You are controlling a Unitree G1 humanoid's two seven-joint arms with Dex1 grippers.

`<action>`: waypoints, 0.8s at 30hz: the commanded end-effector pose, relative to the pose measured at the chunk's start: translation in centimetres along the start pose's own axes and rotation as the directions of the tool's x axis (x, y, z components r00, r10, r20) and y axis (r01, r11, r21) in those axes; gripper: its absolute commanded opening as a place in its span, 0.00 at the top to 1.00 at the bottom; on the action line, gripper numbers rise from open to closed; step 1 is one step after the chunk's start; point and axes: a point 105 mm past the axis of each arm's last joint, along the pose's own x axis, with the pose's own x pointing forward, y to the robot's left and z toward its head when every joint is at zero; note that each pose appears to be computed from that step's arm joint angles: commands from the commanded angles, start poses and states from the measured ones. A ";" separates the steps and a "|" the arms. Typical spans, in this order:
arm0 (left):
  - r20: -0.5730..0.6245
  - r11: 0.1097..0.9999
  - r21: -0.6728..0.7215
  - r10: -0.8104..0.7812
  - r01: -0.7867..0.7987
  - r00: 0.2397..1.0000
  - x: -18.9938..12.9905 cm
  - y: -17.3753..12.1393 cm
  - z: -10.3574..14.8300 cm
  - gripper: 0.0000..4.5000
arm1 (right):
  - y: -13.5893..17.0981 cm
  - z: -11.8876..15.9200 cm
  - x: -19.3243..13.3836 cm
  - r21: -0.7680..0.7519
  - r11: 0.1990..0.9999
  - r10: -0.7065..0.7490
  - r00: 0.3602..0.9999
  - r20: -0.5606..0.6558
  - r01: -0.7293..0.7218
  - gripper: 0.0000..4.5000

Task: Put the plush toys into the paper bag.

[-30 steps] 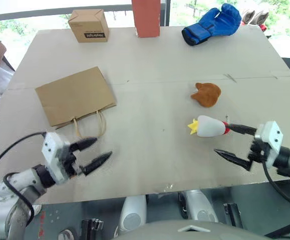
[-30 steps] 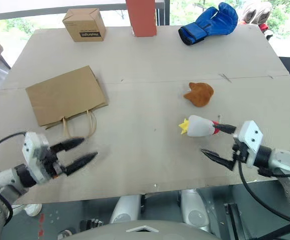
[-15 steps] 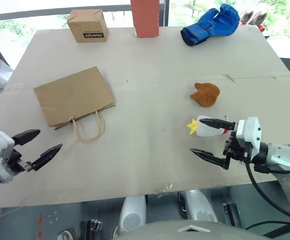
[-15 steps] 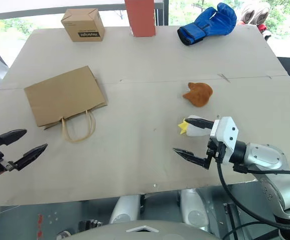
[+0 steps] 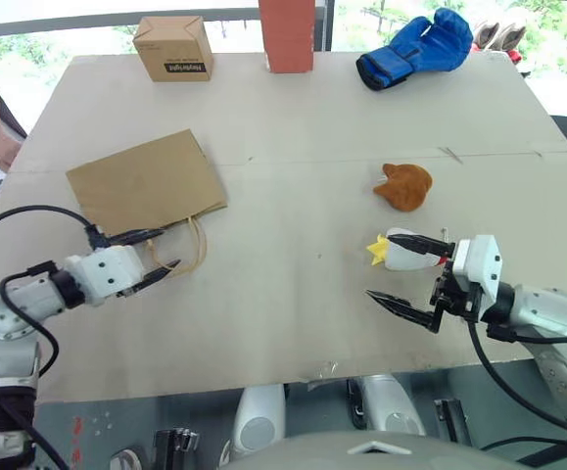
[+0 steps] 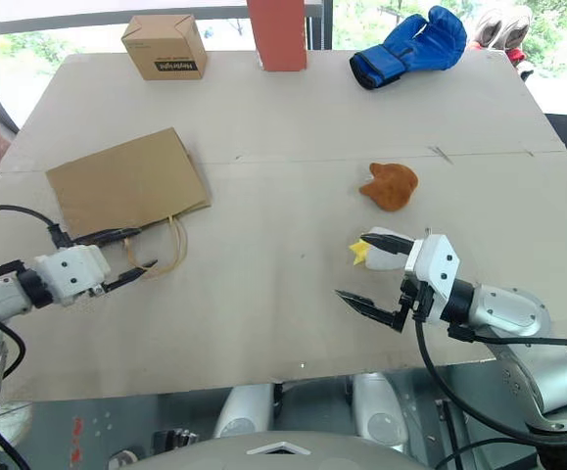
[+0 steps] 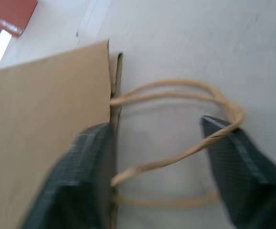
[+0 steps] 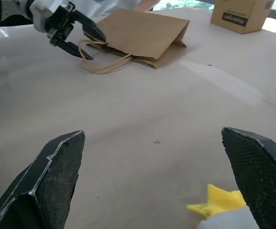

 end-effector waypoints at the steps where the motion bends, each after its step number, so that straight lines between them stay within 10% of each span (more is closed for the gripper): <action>1: 0.066 0.984 -0.158 0.098 -0.086 0.993 0.4 1.6 0.8 0.71 | 0.0 0.5 0.3 -0.105 0.993 -0.050 0.999 -0.008 0.049 0.00; 4: 0.069 0.909 -0.353 0.264 -0.224 0.962 1.2 4.0 0.8 0.98 | -0.3 0.2 0.7 -0.140 0.985 -0.108 0.994 -0.026 0.103 0.00; 22: 0.671 0.775 -0.520 0.109 0.360 0.733 11.1 2.4 17.6 0.98 | -2.9 0.3 6.5 -0.012 0.984 -0.180 0.984 -0.001 0.180 0.00; 24: 0.704 0.750 -0.506 0.072 0.427 0.706 10.7 2.0 18.3 1.00 | -3.3 0.3 7.9 0.031 0.985 -0.168 0.986 0.013 0.168 0.17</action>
